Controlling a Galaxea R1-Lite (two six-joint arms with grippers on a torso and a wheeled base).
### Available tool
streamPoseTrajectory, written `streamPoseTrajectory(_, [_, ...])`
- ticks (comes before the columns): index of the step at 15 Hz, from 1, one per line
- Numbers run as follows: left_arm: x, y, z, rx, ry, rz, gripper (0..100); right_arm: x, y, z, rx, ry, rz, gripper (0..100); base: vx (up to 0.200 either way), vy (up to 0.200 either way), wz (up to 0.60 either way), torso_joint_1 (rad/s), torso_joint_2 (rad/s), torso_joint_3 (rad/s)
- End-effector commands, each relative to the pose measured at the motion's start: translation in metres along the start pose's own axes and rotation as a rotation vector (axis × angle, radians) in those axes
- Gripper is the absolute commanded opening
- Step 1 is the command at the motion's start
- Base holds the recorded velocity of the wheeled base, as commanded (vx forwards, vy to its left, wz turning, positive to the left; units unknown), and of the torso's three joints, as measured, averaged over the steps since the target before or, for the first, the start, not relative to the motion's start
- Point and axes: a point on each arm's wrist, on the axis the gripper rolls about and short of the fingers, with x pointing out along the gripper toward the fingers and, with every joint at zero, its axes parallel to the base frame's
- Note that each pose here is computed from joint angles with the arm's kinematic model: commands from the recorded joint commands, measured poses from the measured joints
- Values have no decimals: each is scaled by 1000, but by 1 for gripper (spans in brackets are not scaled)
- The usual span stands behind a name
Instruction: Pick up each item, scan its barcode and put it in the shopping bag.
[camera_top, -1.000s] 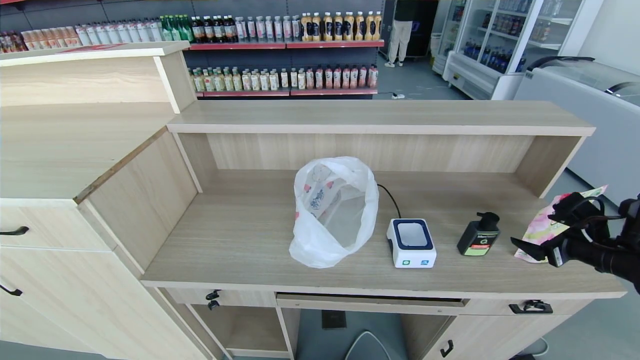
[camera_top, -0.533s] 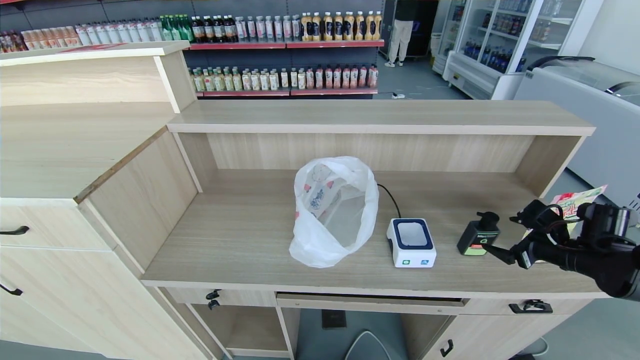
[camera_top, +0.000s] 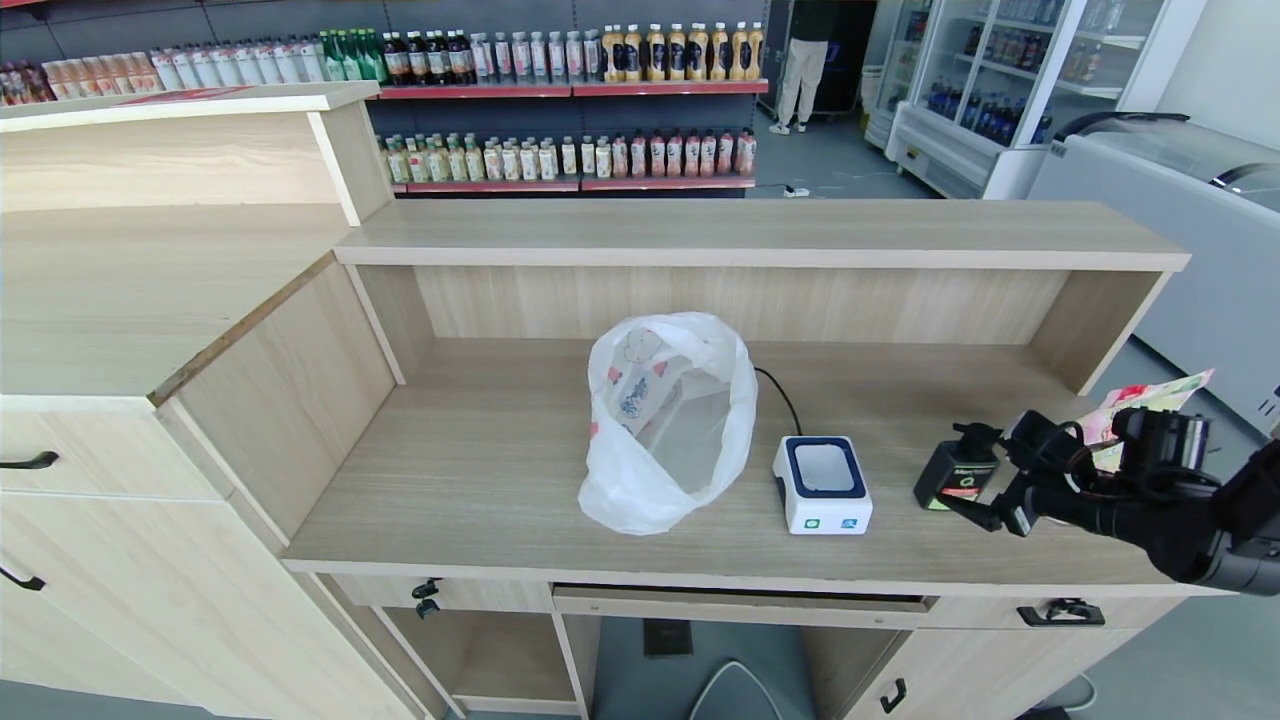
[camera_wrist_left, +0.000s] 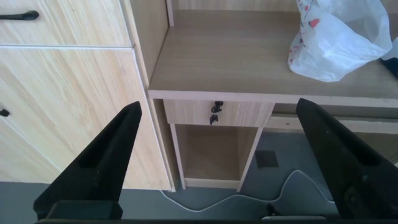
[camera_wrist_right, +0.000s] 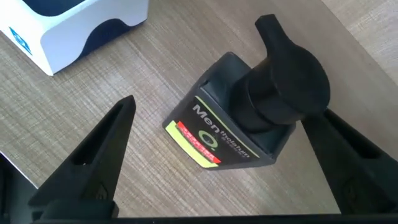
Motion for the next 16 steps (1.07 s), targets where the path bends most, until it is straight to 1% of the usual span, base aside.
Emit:
streamPoseTrajectory(1, [0, 0, 0, 0, 0, 0, 100, 11, 1, -7, -1, -6, 13, 100, 0, 0, 0, 0, 0, 0])
streamPoseTrajectory(4, [0, 0, 0, 0, 0, 0, 100, 27, -4, -8, -19, -25, 15, 100, 0, 0, 0, 0, 0, 0])
streamPoseTrajectory(12, [0, 0, 0, 0, 0, 0, 100, 42, 10, -18, -21, -16, 59, 100, 0, 0, 0, 0, 0, 0])
streamPoseTrajectory(14, [0, 0, 0, 0, 0, 0, 100, 46, 11, -15, -28, -23, 63, 100, 0, 0, 0, 0, 0, 0])
streamPoseTrajectory(15, [0, 0, 0, 0, 0, 0, 100, 46, 12, -14, -29, -25, 65, 0, 0, 0, 0, 0, 0, 0])
streamPoseTrajectory(16, [0, 0, 0, 0, 0, 0, 100, 47, 12, -13, -31, -29, 68, 0, 0, 0, 0, 0, 0, 0])
